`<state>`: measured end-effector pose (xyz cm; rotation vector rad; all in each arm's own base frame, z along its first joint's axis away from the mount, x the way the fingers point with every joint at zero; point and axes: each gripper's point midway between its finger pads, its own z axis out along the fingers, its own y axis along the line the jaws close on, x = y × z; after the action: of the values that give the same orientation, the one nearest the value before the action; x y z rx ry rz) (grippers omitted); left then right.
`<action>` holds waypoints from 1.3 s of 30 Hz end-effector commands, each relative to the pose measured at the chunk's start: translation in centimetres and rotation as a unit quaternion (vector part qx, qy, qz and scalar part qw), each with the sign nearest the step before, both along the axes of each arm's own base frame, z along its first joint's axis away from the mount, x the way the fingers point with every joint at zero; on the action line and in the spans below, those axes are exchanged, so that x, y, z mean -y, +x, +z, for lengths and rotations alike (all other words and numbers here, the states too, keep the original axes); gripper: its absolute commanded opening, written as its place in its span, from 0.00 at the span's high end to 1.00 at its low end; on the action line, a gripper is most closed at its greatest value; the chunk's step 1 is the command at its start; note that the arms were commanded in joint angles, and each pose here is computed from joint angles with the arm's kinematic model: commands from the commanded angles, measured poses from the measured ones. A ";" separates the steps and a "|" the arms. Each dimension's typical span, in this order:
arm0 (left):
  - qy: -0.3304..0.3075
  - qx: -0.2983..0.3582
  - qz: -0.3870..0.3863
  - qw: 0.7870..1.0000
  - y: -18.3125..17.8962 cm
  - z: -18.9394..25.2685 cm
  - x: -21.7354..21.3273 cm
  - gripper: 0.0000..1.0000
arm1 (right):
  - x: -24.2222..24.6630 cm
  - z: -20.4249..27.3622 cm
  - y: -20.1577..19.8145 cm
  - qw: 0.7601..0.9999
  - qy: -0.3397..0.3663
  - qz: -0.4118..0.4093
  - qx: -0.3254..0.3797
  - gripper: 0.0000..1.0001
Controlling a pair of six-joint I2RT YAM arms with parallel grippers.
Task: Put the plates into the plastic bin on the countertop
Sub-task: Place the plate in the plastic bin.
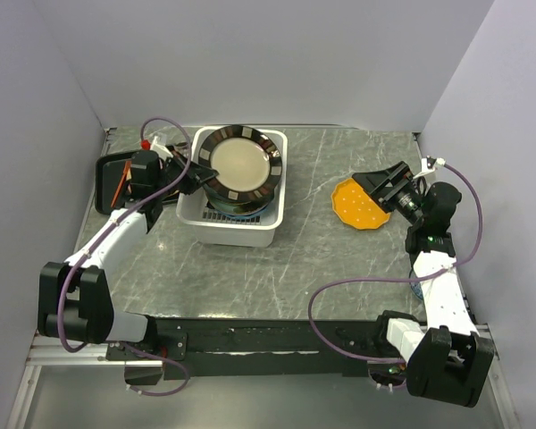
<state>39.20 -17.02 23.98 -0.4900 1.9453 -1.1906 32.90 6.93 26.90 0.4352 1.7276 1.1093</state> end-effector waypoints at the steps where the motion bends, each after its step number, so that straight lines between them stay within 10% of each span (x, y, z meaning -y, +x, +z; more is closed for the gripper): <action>1: -0.044 0.126 -0.028 0.991 0.0 7.8 0.7 0.99 | 0.2 1.4 0.3 1.000 -0.007 -0.004 0.029 0.00; 39: -0.047 0.022 -0.042 0.998 2.3 1.0 0.4 0.87 | 0.3 1.1 0.8 1.000 -0.007 -0.002 0.023 0.00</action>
<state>40.78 -16.24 18.63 -0.6275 2.0634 -1.2247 33.25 6.84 26.24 0.4522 1.7441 1.1119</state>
